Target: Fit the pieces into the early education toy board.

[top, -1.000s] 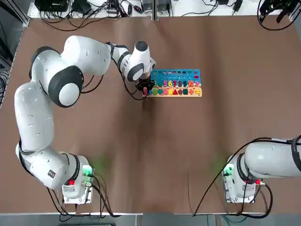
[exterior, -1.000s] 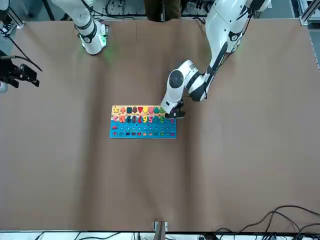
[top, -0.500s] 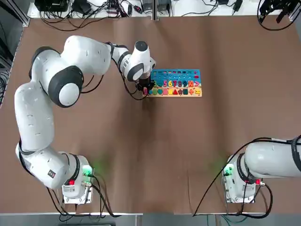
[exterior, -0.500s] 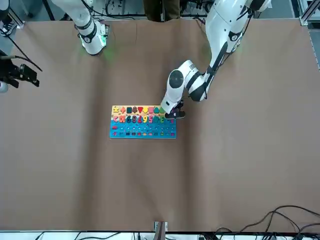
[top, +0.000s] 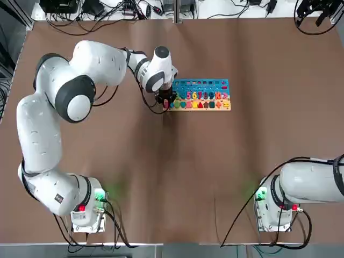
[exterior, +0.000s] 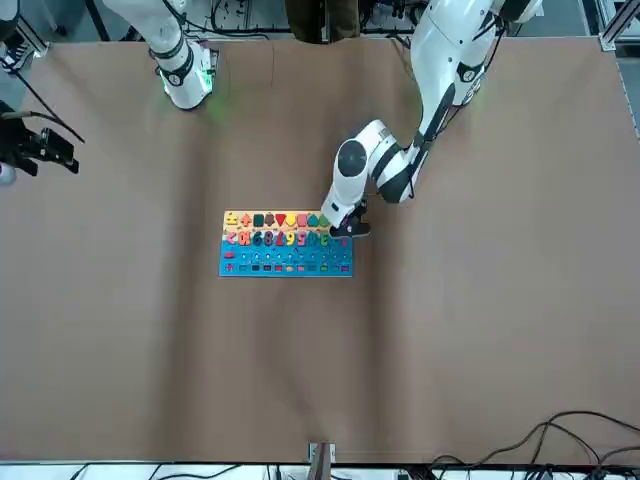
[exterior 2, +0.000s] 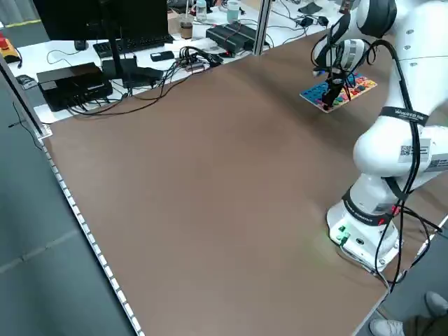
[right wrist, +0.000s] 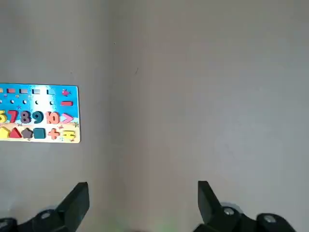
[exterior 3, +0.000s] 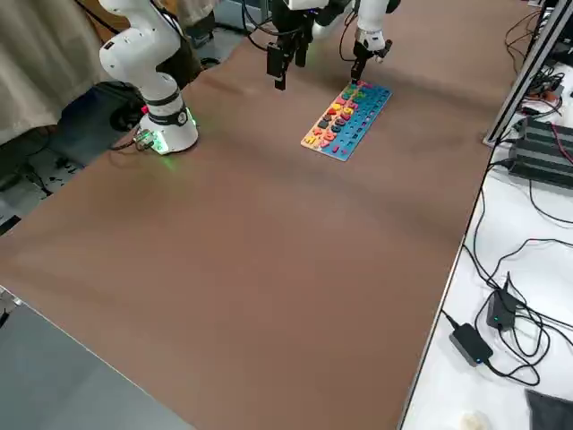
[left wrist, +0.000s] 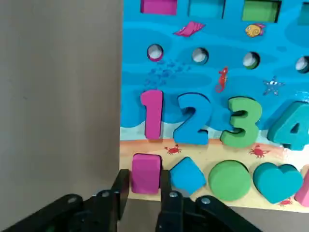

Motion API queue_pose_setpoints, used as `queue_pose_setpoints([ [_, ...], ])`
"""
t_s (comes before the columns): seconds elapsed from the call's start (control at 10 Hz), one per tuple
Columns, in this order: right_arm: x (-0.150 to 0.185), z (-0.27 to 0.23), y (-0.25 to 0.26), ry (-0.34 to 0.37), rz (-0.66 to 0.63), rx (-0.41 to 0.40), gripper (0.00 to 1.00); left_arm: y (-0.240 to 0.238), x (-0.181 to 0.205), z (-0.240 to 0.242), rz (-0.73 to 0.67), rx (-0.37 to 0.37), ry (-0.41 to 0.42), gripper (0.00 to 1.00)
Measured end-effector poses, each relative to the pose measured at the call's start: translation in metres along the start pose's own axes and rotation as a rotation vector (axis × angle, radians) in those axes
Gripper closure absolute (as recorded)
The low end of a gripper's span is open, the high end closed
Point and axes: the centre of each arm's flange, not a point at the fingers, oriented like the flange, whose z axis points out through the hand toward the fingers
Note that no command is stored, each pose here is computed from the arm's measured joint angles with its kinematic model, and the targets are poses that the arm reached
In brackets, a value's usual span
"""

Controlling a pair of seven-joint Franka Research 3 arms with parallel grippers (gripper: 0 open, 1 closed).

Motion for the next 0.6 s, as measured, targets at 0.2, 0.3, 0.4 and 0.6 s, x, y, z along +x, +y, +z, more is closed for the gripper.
queue_pose_setpoints([
  [0.2,0.0,0.0,0.0,0.0,0.0,0.0,0.01,0.0006,-0.0008,-0.0004,0.001,0.004,-0.004,0.66],
  [0.3,0.0,0.0,0.0,0.0,0.0,0.0,0.01,0.0009,-0.0009,-0.0011,0.002,0.005,-0.003,0.66],
  [0.4,0.0,0.0,0.0,0.0,0.0,0.0,0.01,0.0011,-0.0009,-0.0016,0.002,0.005,-0.003,0.66],
  [0.6,0.0,0.0001,0.0,0.0,0.0,0.0,0.01,0.0014,-0.0014,-0.0026,0.003,0.006,-0.004,0.66],
])
